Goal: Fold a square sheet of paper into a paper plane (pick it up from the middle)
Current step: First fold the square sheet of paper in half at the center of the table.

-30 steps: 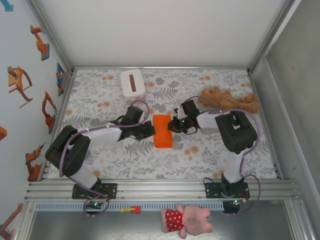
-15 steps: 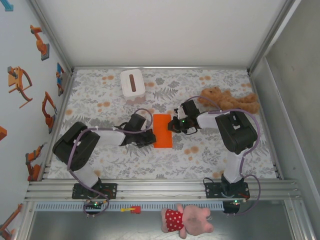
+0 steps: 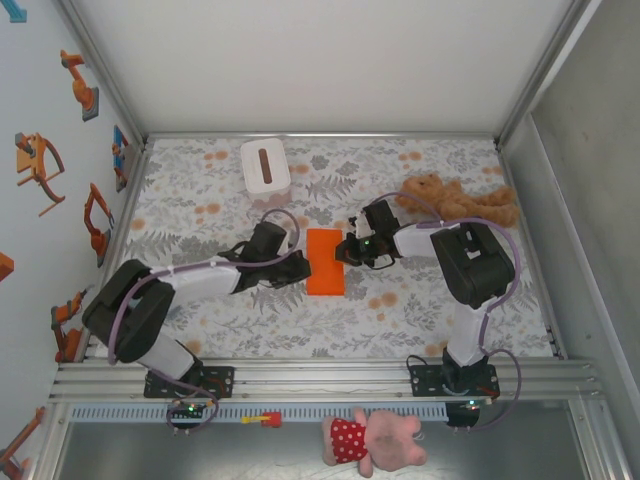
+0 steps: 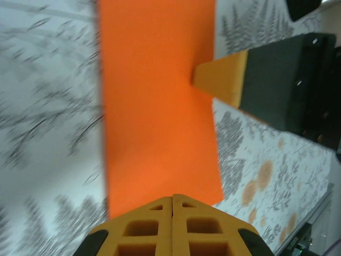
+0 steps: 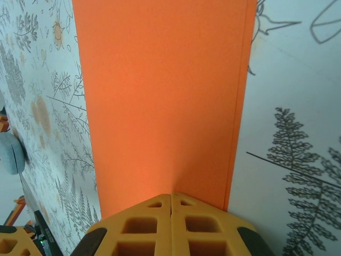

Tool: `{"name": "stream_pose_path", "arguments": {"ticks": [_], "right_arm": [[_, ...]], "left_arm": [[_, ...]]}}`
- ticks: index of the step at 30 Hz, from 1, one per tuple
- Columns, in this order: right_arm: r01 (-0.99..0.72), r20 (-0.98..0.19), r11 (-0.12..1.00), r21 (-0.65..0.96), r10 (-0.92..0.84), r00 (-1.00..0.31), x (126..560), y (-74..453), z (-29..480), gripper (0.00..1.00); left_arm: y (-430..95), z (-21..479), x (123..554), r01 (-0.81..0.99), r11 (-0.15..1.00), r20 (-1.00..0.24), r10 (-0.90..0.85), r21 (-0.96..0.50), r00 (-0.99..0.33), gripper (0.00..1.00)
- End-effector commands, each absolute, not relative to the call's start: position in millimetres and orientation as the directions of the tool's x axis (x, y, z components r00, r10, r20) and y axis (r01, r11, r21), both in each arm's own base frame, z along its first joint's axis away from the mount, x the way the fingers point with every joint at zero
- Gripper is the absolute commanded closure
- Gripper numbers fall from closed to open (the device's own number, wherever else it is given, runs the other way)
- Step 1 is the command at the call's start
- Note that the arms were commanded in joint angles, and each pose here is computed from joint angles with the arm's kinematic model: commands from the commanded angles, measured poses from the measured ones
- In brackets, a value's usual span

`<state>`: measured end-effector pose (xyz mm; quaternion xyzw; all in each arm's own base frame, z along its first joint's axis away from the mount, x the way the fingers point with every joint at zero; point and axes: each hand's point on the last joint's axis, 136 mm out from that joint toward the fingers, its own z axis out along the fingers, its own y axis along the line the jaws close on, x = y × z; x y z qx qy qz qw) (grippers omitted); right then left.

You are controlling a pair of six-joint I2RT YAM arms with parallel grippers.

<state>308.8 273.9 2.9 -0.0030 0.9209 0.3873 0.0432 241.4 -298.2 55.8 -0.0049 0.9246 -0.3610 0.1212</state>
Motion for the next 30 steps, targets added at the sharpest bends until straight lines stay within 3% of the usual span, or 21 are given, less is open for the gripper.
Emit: {"name": "stream_pose_path", "arguments": {"ticks": [1,5,13,19,24,30], "right_arm": [[0.171,0.138,0.944,0.281,0.136,-0.981,238.6,180.2,-110.1,1.0],[0.171,0.134,0.944,0.284,0.137,-0.981,239.6,180.5,-109.1,1.0],[0.169,0.136,0.946,0.278,0.136,-0.981,239.9,180.3,-110.6,1.0],[0.165,0.124,0.943,0.29,0.134,-0.983,244.4,182.8,-107.0,1.0],[0.129,0.088,0.923,0.362,0.104,-0.991,260.1,199.4,-85.3,1.0],[0.013,-0.086,0.835,0.551,0.072,-0.994,312.8,243.5,4.7,0.96]], "left_arm": [[-316.1,37.6,232.8,0.103,0.734,-0.166,-0.013,-0.671,-0.986,1.0],[-317.8,17.5,225.2,0.109,0.754,-0.127,0.034,-0.647,-0.991,1.0],[-272.0,-17.9,182.7,0.065,0.814,-0.057,0.039,-0.578,-0.998,1.0],[-248.9,-14.1,159.5,0.076,0.832,-0.053,0.056,-0.549,-0.997,1.0],[-253.8,33.7,186.8,0.137,0.819,-0.194,0.032,-0.558,-0.98,1.0],[-263.8,83.4,236.0,0.119,0.778,-0.303,-0.094,-0.616,-0.948,0.9]]}}
